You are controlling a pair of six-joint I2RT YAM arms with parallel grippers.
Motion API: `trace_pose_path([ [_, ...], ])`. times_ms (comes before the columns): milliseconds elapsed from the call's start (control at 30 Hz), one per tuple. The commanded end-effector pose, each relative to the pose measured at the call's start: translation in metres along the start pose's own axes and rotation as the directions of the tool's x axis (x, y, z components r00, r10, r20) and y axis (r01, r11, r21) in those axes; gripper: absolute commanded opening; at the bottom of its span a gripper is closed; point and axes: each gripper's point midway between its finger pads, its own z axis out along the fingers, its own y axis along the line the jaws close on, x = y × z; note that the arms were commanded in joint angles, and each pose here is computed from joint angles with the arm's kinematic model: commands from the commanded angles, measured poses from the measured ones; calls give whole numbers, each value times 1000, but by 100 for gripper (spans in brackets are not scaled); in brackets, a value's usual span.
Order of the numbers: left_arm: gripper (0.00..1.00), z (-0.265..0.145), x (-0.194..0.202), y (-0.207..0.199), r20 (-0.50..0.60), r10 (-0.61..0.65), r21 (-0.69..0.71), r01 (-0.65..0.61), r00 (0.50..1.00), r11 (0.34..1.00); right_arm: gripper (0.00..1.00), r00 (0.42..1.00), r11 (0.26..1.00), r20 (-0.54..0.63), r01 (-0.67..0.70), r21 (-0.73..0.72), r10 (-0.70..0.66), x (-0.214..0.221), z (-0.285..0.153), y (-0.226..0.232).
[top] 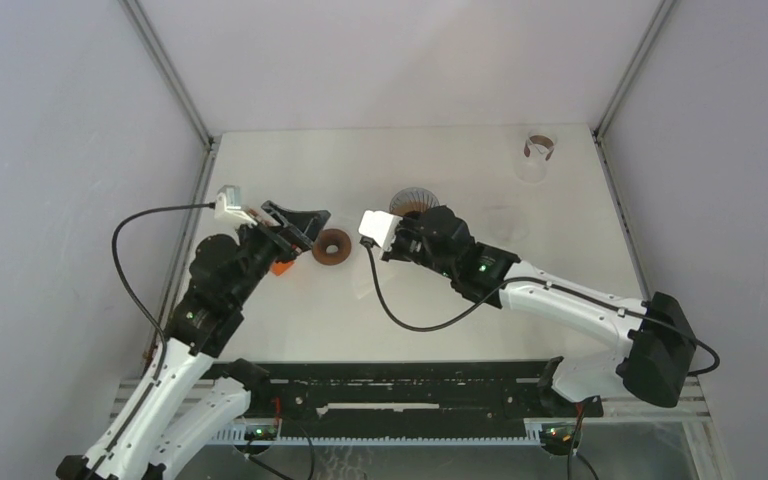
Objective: Place the coffee filter in the dripper
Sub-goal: Place the coffee filter in the coffee dripper.
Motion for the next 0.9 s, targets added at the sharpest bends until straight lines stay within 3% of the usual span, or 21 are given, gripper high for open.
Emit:
trace_pose_path([
  [0, 94, 11, -14, -33, 43, -339, 152, 329, 940, 932, 0, 999, 996, 30, 11, 85, -14, -12, 4, -13],
  [367, 88, 42, 12, -36, -84, -444, 122, 451, 892, 884, 0, 999, 996, 17, 27, 87, -29, -11, 10, -7],
  [567, 72, 48, 34, -50, -167, -447, 140, 470, 879, 871, 0, 999, 995, 18, 29, 95, -30, -10, 11, -5],
  [733, 52, 48, 40, -46, -168, -456, 129, 478, 874, 869, 0, 1000, 993, 11, 23, 117, -25, -9, 10, -9],
  [867, 45, 46, 43, -42, -161, -465, 120, 485, 871, 866, 0, 1000, 991, 5, 22, 129, -23, -7, 10, -11],
])
